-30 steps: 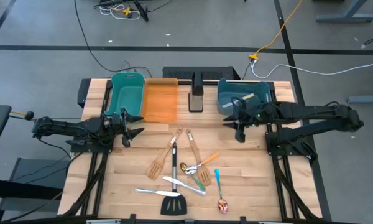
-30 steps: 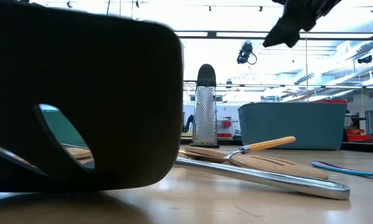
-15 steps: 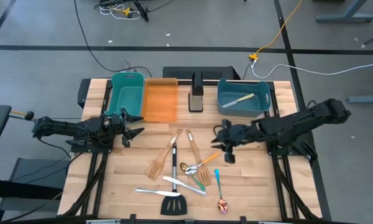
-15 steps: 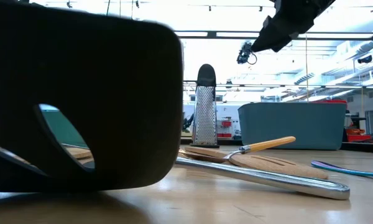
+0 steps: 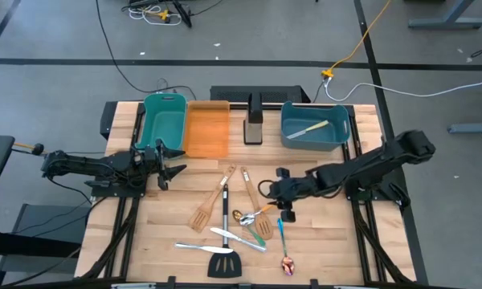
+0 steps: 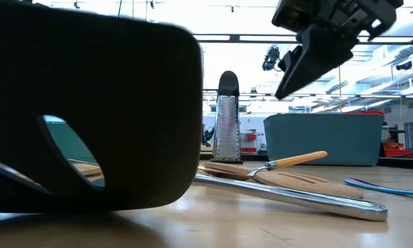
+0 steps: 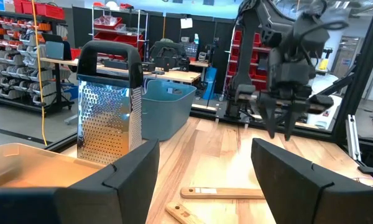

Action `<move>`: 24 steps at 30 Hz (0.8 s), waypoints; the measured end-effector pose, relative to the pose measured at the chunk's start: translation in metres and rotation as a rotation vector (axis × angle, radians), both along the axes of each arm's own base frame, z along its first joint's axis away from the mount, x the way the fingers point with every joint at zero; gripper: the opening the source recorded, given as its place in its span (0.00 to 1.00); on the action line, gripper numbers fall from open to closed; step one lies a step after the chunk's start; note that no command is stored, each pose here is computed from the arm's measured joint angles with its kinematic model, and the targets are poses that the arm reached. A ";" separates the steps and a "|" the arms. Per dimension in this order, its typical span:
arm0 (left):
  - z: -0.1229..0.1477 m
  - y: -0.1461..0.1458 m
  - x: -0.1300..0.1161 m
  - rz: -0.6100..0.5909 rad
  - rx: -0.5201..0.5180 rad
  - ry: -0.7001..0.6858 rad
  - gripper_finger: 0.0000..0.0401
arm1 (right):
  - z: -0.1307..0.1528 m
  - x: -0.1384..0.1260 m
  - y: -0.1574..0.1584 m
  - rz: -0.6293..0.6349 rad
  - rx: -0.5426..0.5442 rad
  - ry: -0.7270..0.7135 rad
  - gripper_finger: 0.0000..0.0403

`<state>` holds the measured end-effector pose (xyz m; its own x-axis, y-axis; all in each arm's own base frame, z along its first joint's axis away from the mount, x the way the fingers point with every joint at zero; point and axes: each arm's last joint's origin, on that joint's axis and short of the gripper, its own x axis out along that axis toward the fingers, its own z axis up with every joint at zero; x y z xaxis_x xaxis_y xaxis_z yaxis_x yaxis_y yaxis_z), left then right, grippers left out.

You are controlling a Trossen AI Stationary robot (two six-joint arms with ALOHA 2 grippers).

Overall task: Pick & Place Kitchen Items
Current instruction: Put the orange spoon into the orange bin

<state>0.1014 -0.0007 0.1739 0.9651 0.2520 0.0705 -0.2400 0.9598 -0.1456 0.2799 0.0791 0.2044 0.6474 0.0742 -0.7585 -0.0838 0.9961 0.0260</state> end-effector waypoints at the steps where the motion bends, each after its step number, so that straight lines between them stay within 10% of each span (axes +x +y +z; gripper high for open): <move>1: 0.000 0.000 0.000 0.000 0.000 0.000 0.65 | -0.003 0.001 0.000 -0.004 0.001 0.010 0.37; 24: 0.000 0.000 0.000 0.000 0.000 0.000 0.65 | -0.049 0.014 0.009 0.044 -0.009 0.159 0.44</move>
<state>0.1014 -0.0006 0.1739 0.9651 0.2524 0.0701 -0.2404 0.9597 -0.1454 0.2939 0.0880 0.1552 0.5150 0.0926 -0.8521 -0.1229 0.9919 0.0336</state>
